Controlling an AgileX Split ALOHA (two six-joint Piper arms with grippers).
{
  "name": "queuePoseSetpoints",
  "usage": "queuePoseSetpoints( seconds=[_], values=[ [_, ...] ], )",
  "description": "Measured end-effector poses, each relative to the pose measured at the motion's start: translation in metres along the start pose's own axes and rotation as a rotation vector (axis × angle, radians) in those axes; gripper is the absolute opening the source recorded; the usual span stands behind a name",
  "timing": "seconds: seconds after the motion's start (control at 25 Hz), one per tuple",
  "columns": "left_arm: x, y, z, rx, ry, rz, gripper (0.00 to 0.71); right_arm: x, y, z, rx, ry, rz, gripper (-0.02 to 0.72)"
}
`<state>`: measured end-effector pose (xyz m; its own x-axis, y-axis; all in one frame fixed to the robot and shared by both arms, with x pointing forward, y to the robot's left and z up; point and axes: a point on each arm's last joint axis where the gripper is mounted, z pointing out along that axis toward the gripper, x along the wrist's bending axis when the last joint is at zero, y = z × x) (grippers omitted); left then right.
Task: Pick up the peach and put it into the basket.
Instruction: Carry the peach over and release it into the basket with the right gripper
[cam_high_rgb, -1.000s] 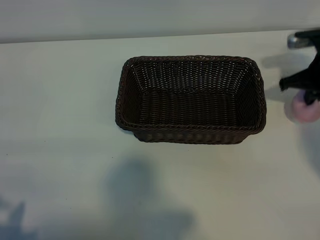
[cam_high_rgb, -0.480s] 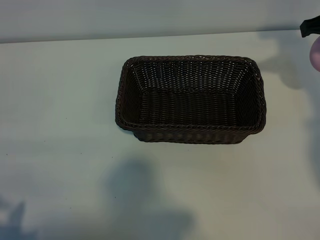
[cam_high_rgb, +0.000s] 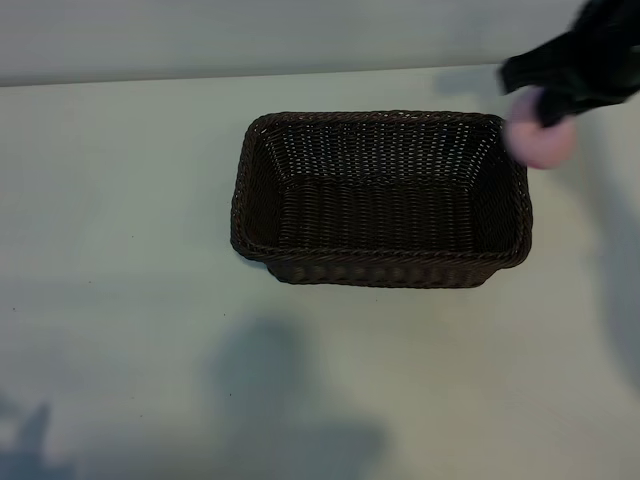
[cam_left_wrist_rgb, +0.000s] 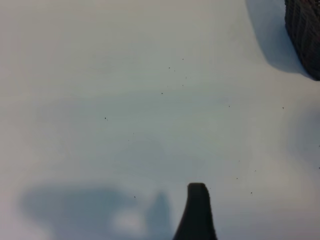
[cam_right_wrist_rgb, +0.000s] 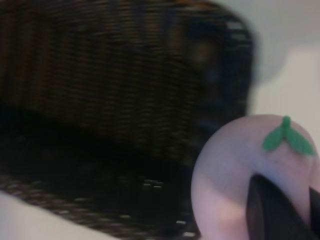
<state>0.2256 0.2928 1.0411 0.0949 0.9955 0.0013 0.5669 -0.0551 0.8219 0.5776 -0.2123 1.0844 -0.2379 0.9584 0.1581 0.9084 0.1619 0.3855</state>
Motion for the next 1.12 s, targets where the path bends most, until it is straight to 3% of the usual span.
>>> queuePoseSetpoints(
  seconds=[0.28, 0.84, 1.0, 1.12],
  values=[
    [0.0, 0.0, 0.0, 0.0, 0.0, 0.0, 0.598, 0.047, 0.005, 0.017, -0.069, 0.056, -0.114, 0.047],
    [0.0, 0.0, 0.0, 0.0, 0.0, 0.0, 0.598, 0.033, 0.002, 0.142, 0.137, 0.017, -0.083, 0.048],
    [0.0, 0.0, 0.0, 0.0, 0.0, 0.0, 0.598, 0.033, 0.003, 0.146, 0.141, 0.017, -0.083, 0.06],
    [0.0, 0.0, 0.0, 0.0, 0.0, 0.0, 0.598, 0.035, 0.01, 0.14, 0.123, 0.02, -0.087, 0.111]
  ],
)
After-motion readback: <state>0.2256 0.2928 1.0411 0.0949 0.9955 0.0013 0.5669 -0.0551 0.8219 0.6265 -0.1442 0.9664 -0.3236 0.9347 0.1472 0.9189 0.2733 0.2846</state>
